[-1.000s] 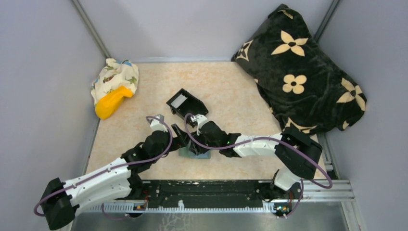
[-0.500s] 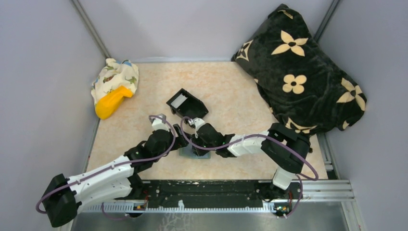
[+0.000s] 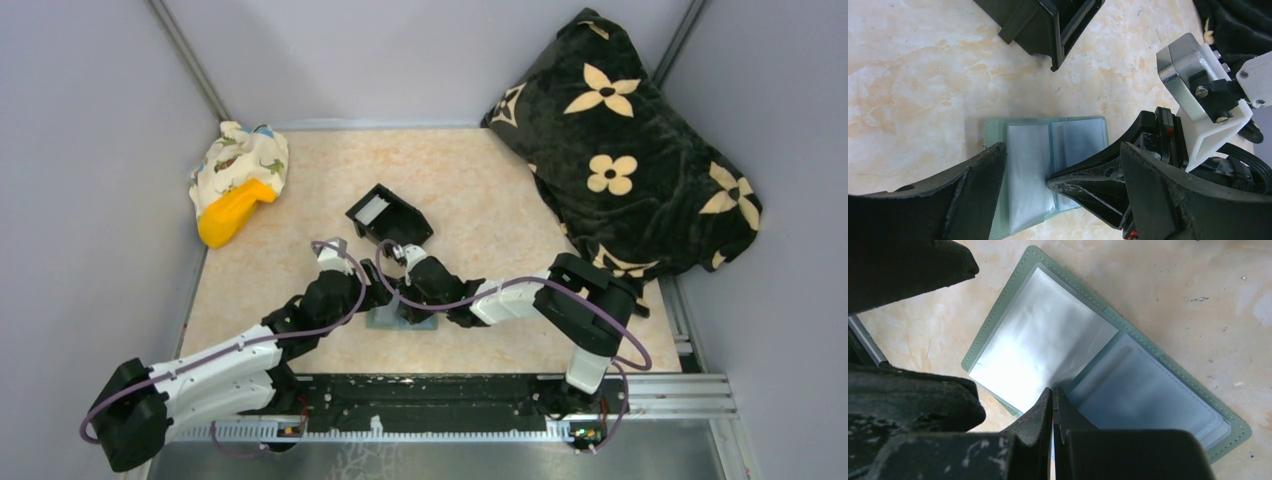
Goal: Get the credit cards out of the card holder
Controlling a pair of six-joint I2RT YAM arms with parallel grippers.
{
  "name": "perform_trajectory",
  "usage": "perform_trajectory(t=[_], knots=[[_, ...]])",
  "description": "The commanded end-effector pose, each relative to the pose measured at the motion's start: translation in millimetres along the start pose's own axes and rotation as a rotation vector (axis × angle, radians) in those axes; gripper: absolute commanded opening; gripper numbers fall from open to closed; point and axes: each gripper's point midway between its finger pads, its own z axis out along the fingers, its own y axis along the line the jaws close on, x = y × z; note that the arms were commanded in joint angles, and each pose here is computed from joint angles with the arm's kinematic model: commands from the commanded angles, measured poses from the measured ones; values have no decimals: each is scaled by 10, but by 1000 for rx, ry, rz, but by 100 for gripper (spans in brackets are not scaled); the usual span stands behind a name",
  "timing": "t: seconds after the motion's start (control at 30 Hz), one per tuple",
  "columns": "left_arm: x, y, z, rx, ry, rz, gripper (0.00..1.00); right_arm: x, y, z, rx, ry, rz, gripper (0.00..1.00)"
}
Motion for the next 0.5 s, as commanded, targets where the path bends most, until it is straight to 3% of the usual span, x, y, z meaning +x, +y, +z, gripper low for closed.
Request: perform_trajectory(t=[0.0,0.33,0.47], knots=[[-54,-983,-246,452,44,-94,91,-80,177,101,-64,-28,-25,0],[347,-881,-169,470,176,-161,91,-81,155,69,-55,-38,-13,0],[443,-716,-75,369,209,-172,91,-100,155,40,-52,-49,-9,0]])
